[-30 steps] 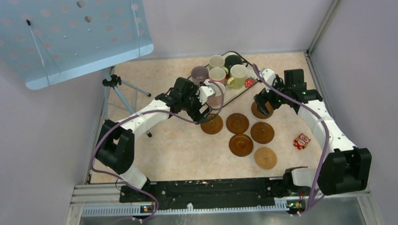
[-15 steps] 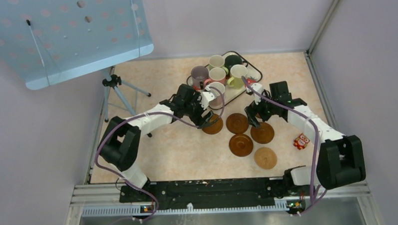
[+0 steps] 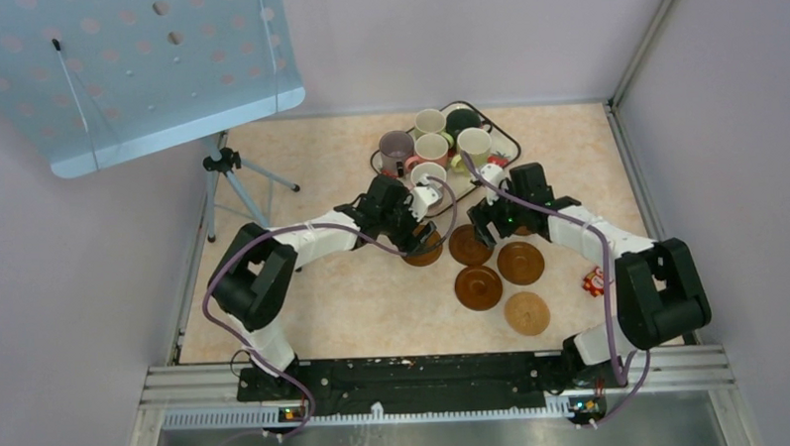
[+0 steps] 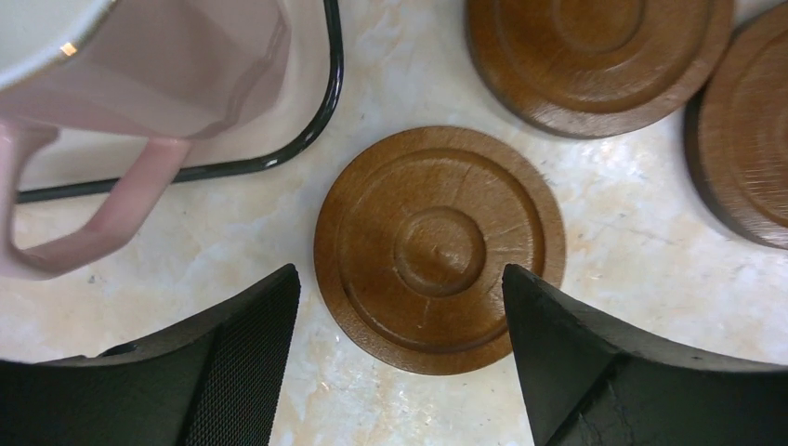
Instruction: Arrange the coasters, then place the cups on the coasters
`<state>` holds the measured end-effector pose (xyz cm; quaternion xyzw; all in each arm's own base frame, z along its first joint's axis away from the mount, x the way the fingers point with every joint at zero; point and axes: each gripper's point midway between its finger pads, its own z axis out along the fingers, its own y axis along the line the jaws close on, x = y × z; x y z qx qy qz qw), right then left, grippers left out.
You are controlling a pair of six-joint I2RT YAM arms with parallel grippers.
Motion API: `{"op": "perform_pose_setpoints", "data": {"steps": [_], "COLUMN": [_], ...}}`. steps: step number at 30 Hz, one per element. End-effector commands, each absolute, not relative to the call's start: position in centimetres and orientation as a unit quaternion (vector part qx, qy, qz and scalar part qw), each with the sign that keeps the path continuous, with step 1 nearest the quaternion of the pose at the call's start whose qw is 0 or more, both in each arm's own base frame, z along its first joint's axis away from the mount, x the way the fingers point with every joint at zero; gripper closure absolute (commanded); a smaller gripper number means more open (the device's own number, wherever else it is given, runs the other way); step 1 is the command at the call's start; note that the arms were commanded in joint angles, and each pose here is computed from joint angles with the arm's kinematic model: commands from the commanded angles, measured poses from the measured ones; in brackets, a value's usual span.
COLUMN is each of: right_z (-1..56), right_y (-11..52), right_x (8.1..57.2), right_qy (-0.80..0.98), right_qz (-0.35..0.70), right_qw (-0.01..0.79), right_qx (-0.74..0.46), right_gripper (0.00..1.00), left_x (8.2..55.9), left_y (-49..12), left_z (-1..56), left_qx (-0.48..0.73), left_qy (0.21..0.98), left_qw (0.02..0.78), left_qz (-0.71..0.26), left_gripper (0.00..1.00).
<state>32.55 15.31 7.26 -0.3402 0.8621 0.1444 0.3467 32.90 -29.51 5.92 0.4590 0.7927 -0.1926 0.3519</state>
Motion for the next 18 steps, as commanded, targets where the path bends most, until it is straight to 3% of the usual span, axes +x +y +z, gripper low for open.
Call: {"op": "perform_pose_setpoints", "data": {"steps": [1, 5, 12, 18], "right_z": [7.2, 5.5, 3.1, 2.1], "right_y": [16.4, 17.4, 18.5, 20.5], "right_x": [34.0, 33.1, 31.0, 29.6], "right_qy": [0.855, 0.852, 0.851, 0.84], "right_qz": [0.132, 0.131, 0.136, 0.145], "right_qw": [0.365, 0.344, 0.301, 0.286], "right_qx": [-0.344, -0.373, -0.408, -0.438], "right_gripper": [0.19, 0.22, 0.4, 0.48], "left_x": [33.9, 33.2, 31.2, 29.8], "left_y": [-29.1, -27.9, -25.5, -21.4], "left_z": [5.0, 3.6, 3.4, 2.9], "left_qx": [0.453, 0.459, 0.479, 0.486], "left_qy": [0.8, 0.808, 0.81, 0.817], "left_qw": [0.355, 0.338, 0.307, 0.283], "left_qz": [-0.169, -0.151, -0.144, -0.126], "left_gripper": [0.17, 0.19, 0.38, 0.41]}}
